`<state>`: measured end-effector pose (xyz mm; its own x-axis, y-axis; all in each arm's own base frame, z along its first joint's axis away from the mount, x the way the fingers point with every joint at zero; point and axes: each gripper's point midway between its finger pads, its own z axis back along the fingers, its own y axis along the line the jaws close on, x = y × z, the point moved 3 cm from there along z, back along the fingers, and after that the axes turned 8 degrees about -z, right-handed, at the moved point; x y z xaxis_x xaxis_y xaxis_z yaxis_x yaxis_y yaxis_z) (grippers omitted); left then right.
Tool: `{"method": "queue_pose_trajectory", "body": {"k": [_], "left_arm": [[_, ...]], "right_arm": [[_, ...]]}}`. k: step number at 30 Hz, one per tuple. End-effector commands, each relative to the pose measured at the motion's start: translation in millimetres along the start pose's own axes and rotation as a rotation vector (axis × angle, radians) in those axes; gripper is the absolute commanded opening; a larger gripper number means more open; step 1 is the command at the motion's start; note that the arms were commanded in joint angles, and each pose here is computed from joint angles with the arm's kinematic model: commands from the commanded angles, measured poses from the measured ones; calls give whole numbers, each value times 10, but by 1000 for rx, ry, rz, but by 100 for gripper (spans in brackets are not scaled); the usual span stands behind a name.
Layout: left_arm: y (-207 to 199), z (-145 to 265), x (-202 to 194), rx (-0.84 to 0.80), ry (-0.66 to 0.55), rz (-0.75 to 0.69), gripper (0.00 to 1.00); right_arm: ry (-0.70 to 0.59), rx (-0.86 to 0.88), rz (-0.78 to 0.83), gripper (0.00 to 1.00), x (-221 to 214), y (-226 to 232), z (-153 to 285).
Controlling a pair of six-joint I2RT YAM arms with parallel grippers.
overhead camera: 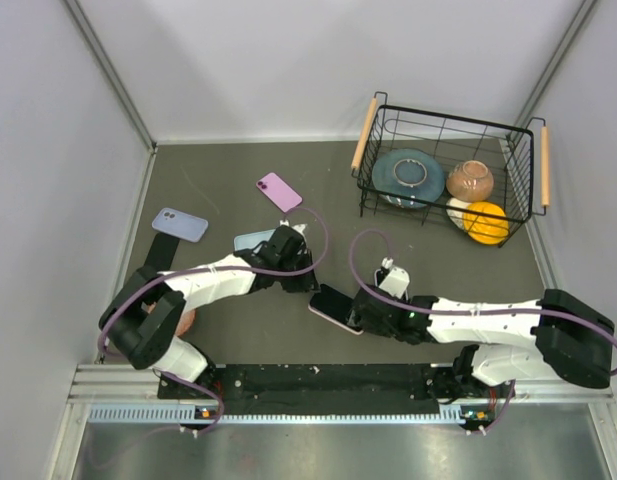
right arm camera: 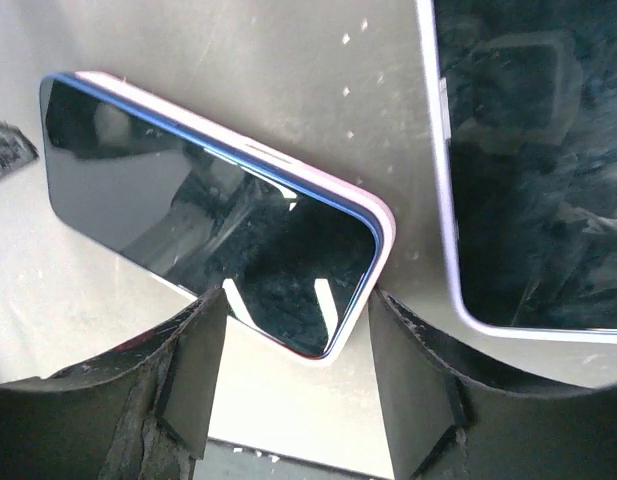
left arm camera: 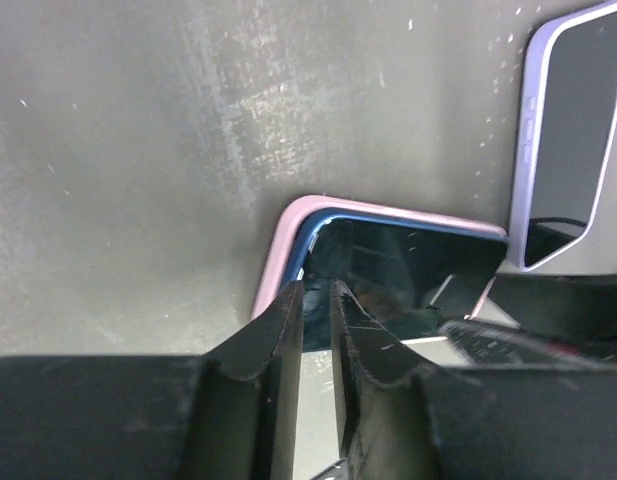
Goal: Put the phone into the phone case
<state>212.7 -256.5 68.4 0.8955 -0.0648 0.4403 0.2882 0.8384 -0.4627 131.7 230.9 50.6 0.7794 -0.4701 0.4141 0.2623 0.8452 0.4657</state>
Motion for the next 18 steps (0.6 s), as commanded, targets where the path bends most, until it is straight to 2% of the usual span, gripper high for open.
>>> {"method": "queue_pose_trajectory", "body": {"k": [1, 2, 7, 11, 14, 18], "left_arm": [[-157, 239, 261, 22, -50, -29, 27], [-153, 268, 296, 25, -60, -29, 32], [-103, 363, 317, 58, -64, -13, 34], [-61, 464, 238, 63, -72, -9, 38], [-31, 514, 157, 62, -71, 11, 43], [-43, 533, 59, 16, -82, 63, 47]], "right_arm": [[100, 130, -26, 60, -153, 320, 133], [99, 120, -21, 62, -146, 301, 147], [96, 100, 16, 65, -102, 157, 248], [79, 196, 179, 70, 15, 245, 422], [54, 232, 244, 74, 159, 284, 467], [45, 298, 341, 73, 446, 354, 429]]}}
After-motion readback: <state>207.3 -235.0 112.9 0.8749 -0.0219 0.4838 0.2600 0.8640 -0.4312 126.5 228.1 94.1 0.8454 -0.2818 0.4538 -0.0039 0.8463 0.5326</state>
